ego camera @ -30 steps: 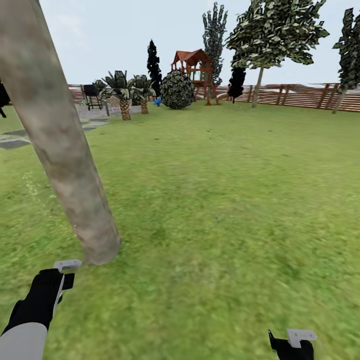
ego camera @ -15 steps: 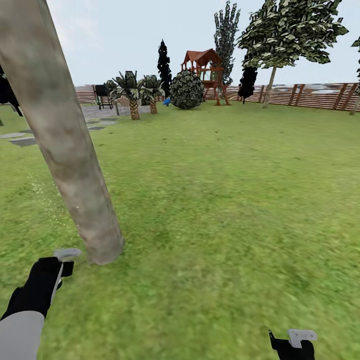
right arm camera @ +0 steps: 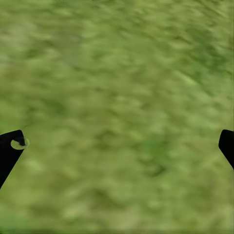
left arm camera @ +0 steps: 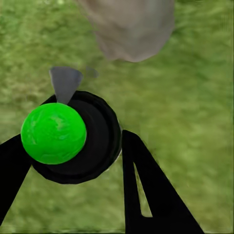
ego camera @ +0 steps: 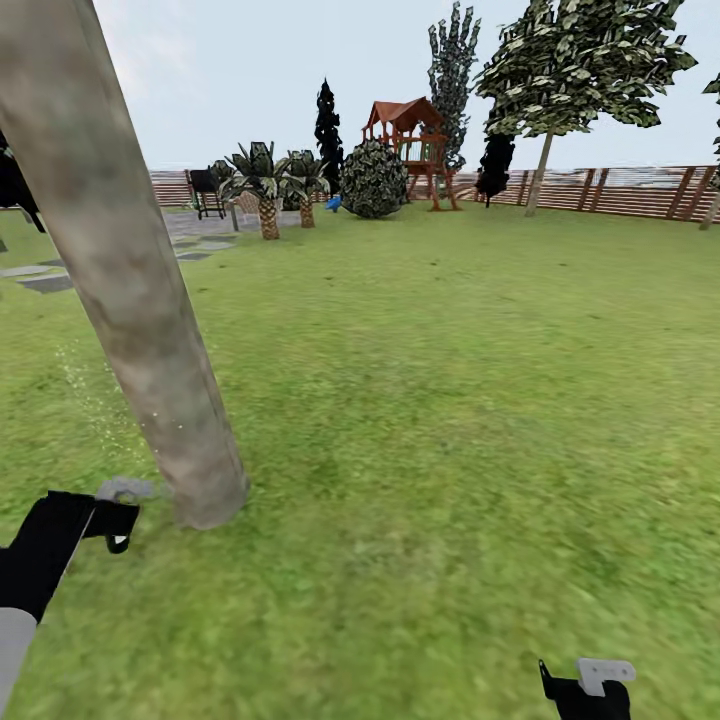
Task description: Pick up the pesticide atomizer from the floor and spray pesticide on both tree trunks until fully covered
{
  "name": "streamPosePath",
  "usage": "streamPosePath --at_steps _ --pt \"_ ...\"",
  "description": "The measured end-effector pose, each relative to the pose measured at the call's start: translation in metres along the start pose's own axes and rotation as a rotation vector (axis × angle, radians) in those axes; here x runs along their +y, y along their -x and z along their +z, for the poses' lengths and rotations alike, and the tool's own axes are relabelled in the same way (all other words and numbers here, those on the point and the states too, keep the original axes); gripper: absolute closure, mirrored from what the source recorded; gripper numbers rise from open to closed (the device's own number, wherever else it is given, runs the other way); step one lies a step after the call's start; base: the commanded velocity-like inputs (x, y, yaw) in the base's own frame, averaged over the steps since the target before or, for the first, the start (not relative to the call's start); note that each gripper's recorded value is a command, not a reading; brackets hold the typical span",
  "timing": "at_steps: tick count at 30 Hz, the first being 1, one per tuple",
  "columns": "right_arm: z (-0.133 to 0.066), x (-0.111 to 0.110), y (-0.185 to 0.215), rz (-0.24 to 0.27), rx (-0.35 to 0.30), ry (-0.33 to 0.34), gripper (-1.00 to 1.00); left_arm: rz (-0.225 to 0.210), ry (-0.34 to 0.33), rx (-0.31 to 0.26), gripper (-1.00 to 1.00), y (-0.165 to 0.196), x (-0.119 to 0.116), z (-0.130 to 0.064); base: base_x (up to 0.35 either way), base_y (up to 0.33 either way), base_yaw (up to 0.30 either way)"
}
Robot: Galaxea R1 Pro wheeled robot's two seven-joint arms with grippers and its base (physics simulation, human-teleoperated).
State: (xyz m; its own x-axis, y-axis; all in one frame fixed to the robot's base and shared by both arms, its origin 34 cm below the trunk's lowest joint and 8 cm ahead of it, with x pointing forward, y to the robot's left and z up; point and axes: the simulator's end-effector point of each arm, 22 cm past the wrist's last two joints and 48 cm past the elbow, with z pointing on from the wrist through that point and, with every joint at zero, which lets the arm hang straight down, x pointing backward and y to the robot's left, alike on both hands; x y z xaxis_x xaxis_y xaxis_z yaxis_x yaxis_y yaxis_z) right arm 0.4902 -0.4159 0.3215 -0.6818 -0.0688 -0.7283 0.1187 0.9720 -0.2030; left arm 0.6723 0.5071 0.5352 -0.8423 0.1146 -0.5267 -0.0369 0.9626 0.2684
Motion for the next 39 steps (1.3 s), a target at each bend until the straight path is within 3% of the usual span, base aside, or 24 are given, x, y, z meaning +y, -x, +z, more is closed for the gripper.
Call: streamPosePath --at_steps 1,7,11,14,17,21,26,36,39 --pt "0.0 0.0 0.0 -0.001 -0.001 0.0 -1.0 0.017 0.044 0.005 1.0 0.001 0.022 -0.004 0.0 0.0 0.0" --pt "0.0 0.001 0.001 0.0 -0.001 0.001 -1.0 -0.078 0.067 0.033 1.0 -0.001 0.053 -0.013 0.0 0.0 0.004" --pt "0.0 0.001 0.001 0.0 -0.001 0.001 -1.0 -0.1 0.039 0.028 1.0 0.001 0.044 -0.012 0.0 0.0 0.183" --pt "0.0 0.002 0.001 0.001 -0.001 0.002 -1.0 -0.124 -0.08 -0.002 1.0 0.026 0.018 -0.025 0.0 0.0 0.271" --pt "0.0 0.001 0.0 0.001 -0.001 0.001 -1.0 -0.136 -0.13 -0.03 1.0 0.049 0.01 -0.043 0.0 0.0 0.234" --pt "0.0 0.001 0.0 0.0 -0.001 0.001 -1.0 -0.123 -0.102 -0.026 1.0 0.05 0.017 -0.048 0.0 0.0 0.053" --pt "0.0 0.0 0.0 0.0 -0.001 0.0 -1.0 -0.064 -0.052 0.011 1.0 0.038 0.022 -0.042 0.152 0.0 0.003" --pt "0.0 0.0 0.0 0.001 0.0 -0.001 -1.0 -0.064 -0.065 -0.005 1.0 0.049 0.013 -0.046 0.171 0.0 0.0" --pt "0.0 0.0 0.0 0.001 0.0 -0.001 -1.0 -0.077 -0.069 -0.051 1.0 0.079 0.013 -0.059 0.002 0.0 0.0"
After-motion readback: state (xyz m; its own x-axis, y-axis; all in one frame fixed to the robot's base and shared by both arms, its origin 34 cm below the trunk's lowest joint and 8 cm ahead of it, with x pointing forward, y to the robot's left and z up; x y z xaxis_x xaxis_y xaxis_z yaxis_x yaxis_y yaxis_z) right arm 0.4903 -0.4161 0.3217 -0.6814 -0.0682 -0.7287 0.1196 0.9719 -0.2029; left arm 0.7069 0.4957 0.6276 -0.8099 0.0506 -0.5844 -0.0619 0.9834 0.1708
